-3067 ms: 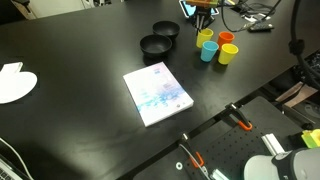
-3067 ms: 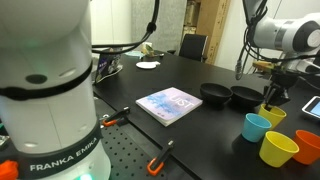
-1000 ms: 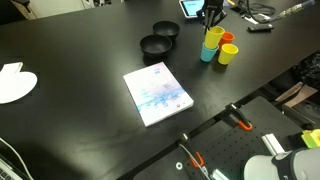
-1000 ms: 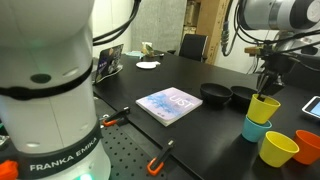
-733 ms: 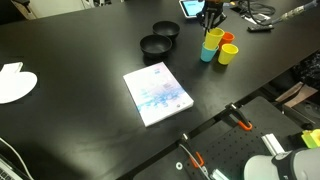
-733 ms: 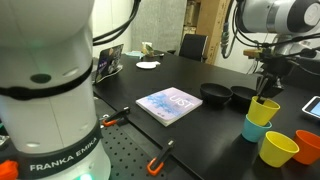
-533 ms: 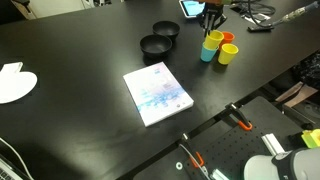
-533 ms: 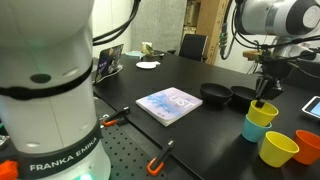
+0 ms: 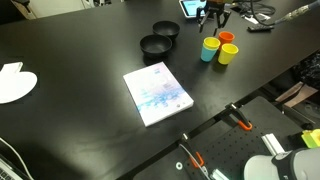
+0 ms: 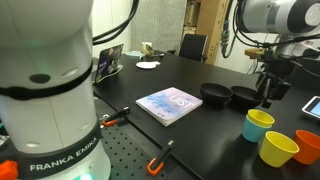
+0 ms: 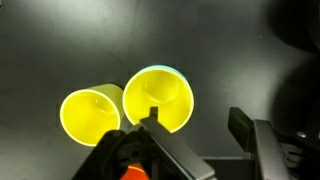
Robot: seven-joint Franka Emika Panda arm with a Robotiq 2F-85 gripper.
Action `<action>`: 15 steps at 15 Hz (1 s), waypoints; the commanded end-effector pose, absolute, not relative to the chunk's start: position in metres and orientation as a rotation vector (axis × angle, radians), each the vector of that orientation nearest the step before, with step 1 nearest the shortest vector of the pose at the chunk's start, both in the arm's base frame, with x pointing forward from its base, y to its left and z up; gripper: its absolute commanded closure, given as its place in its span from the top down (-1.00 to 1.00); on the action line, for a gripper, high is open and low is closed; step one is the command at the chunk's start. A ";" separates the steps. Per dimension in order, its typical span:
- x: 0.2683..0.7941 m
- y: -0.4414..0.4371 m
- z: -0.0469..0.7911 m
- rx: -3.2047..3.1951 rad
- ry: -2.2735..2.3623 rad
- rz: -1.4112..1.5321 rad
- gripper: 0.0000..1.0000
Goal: Stack the cups together
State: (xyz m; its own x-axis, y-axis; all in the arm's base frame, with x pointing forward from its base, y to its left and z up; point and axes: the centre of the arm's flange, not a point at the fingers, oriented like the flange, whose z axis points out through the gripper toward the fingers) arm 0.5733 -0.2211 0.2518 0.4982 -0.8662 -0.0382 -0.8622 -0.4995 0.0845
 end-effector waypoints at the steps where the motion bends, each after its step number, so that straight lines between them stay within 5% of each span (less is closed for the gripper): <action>1: 0.579 -0.233 0.284 2.667 -1.591 -0.037 1.00; 15: 0.588 -0.295 0.261 2.597 -1.611 -0.010 1.00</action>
State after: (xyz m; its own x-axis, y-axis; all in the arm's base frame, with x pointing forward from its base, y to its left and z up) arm 0.5878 -0.2949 0.2614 0.4451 -0.8946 0.0396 -0.8941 -0.4415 0.0759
